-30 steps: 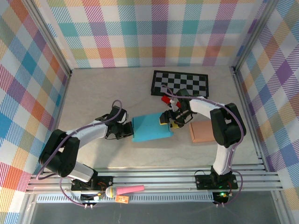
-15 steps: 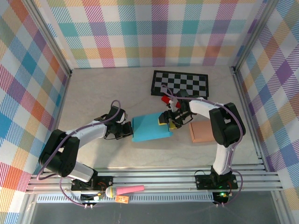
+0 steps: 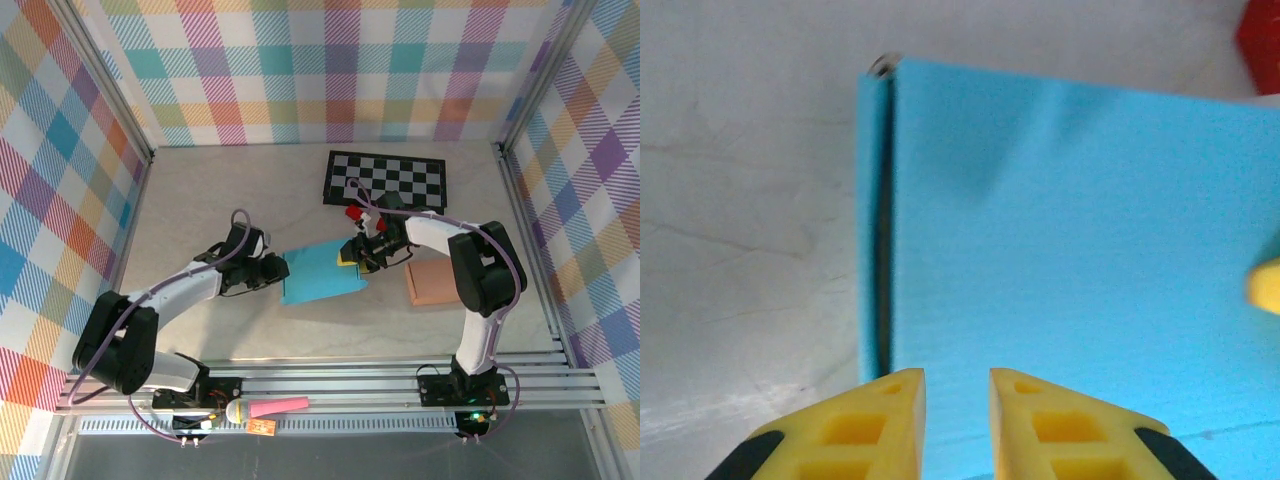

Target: Fold the paper box

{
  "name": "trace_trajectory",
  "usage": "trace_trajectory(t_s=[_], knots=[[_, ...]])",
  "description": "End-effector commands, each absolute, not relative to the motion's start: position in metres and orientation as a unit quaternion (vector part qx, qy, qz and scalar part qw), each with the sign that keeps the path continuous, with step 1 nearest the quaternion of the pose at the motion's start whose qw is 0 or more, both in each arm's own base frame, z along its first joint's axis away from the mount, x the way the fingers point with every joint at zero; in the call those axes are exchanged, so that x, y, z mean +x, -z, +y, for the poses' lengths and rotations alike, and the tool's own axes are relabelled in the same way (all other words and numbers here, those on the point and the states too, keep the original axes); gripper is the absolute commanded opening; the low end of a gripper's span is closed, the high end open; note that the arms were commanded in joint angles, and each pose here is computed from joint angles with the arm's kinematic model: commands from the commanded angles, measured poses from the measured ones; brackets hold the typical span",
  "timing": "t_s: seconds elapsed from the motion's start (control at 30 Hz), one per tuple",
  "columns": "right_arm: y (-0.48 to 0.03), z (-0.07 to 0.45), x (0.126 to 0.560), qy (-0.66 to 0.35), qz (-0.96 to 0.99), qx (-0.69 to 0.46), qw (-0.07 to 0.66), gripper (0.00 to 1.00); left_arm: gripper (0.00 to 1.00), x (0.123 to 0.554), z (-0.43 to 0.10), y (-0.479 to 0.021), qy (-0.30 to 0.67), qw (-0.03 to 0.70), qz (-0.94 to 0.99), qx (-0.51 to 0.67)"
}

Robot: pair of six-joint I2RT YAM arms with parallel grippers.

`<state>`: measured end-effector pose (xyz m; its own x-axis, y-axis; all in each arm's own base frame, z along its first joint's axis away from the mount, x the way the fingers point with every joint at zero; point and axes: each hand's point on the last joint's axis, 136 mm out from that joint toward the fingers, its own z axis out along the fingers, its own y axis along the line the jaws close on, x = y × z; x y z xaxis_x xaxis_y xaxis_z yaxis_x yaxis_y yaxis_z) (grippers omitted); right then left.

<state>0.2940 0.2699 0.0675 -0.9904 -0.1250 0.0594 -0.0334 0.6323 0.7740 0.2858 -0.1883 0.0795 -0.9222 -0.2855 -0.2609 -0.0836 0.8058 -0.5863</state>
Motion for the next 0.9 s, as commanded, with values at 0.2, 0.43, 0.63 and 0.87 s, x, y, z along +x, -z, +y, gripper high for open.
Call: trace_trajectory(t_s=[0.2, 0.43, 0.63, 0.87], knots=[[-0.071, 0.268, 0.286, 0.423, -0.904, 0.028, 0.06, 0.41, 0.34, 0.279, -0.165, -0.066, 0.23, 0.139, 0.955, -0.124], [-0.065, 0.266, 0.282, 0.42, -0.905, 0.025, 0.068, 0.41, 0.41, 0.293, -0.187, -0.057, 0.28, 0.138, 0.944, -0.109], [-0.063, 0.265, 0.28, 0.419, -0.905, 0.023, 0.071, 0.42, 0.41, 0.295, -0.192, -0.038, 0.283, 0.12, 0.945, -0.115], [-0.064, 0.267, 0.277, 0.425, -0.902, 0.017, 0.073, 0.43, 0.37, 0.306, -0.218, -0.06, 0.323, 0.142, 0.929, -0.109]])
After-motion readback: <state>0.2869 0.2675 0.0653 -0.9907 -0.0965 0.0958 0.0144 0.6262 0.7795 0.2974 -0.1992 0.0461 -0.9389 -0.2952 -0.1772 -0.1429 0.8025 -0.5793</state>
